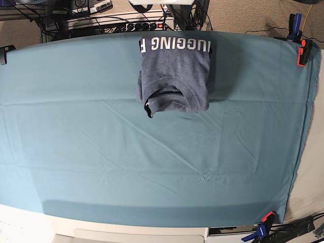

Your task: Fold the T-shirt properly

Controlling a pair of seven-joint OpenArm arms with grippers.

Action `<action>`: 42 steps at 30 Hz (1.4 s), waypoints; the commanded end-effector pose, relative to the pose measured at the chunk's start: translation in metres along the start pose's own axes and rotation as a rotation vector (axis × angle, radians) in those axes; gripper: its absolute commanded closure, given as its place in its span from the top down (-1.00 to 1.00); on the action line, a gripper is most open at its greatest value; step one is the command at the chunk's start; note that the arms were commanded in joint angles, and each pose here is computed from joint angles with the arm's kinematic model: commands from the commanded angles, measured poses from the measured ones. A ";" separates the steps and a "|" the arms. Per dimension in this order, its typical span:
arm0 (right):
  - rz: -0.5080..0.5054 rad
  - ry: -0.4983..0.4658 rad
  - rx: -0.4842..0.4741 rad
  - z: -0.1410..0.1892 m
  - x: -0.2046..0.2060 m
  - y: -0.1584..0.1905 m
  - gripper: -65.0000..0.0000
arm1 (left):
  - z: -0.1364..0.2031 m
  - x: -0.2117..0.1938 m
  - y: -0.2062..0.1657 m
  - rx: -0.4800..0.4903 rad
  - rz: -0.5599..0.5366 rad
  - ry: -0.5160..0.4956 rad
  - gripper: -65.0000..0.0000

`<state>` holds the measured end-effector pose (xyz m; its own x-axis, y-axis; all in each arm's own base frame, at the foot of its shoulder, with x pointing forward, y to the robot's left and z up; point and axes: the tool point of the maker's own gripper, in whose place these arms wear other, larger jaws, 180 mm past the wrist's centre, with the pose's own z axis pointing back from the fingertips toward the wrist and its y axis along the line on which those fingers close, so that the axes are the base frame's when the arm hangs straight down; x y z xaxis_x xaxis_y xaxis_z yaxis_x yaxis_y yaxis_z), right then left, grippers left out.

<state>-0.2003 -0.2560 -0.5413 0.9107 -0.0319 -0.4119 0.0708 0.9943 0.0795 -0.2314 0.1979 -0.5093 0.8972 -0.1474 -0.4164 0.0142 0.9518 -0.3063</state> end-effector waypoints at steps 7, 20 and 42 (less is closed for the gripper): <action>-0.118 -0.124 0.011 -0.028 0.019 -0.015 -1.00 | -0.024 0.024 0.007 -0.010 -0.002 0.019 -1.00; 0.046 -0.411 -0.148 -0.035 0.142 -0.003 -1.00 | -0.052 0.098 0.029 0.176 -0.115 -0.066 -1.00; -0.219 -0.544 -0.106 -0.022 0.230 0.055 -1.00 | -0.046 0.289 -0.041 0.258 -0.001 -0.481 -1.00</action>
<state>0.0033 -0.2042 -0.6522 0.9621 -0.2482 0.1131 0.2558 0.9650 -0.0584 0.0111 0.1015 -0.6567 0.9967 -0.0651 0.0485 0.0683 0.9954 -0.0673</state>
